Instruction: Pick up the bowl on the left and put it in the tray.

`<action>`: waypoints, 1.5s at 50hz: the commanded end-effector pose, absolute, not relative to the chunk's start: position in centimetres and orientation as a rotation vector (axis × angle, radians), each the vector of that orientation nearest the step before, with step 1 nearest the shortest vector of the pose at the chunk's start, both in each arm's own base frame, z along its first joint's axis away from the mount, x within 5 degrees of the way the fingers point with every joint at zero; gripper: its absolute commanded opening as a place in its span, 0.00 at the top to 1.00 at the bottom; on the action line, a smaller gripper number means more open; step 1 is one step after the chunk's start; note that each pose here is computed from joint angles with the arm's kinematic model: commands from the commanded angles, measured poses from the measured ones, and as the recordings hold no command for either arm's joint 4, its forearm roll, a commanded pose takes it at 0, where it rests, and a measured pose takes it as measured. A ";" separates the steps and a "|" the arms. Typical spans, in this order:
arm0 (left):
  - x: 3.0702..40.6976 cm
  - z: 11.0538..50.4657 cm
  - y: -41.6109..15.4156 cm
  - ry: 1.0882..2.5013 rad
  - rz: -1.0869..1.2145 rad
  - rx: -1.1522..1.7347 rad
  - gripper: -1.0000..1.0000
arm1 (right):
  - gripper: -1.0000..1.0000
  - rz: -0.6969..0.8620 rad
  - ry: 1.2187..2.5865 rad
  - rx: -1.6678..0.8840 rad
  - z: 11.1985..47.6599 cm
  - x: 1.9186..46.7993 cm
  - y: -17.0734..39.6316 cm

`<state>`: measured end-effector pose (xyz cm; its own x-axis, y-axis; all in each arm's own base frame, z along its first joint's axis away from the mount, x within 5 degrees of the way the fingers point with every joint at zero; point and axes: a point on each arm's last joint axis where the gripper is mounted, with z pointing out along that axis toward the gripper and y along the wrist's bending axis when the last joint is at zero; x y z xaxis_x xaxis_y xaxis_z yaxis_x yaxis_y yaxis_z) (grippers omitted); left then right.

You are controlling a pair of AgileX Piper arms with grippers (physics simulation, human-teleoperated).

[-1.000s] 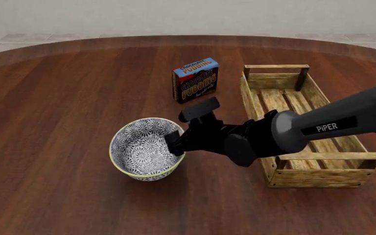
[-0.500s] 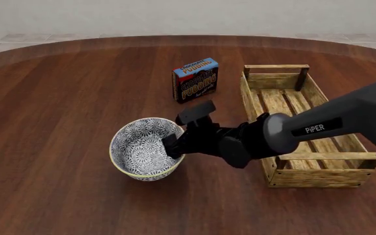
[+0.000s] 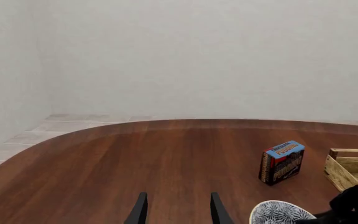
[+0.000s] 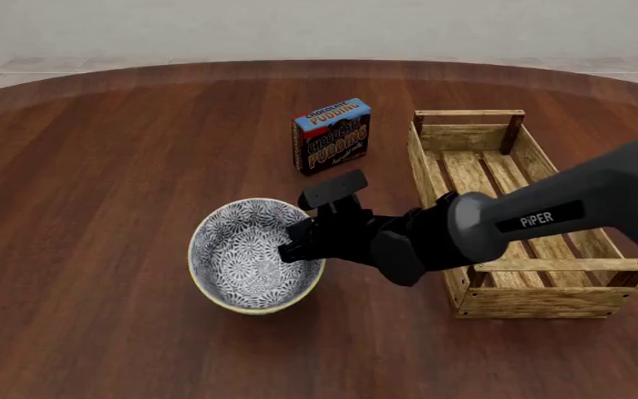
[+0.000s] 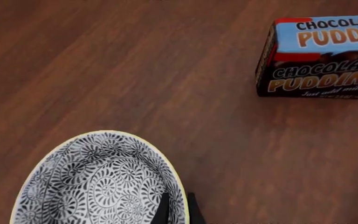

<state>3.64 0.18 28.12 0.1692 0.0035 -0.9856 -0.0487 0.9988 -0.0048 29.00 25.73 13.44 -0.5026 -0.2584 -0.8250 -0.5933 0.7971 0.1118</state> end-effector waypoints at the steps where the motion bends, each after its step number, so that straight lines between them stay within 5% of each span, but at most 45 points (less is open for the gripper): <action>1: 3.6 28.1 0.2 1.401 0.039 -0.044 0.00 | 1.00 0.464 2.109 -0.673 13.1 28.7 25.2; 75: 3.3 29.0 0.2 1.382 0.043 -0.041 0.00 | 1.00 0.564 2.020 -0.573 23.3 25.0 22.6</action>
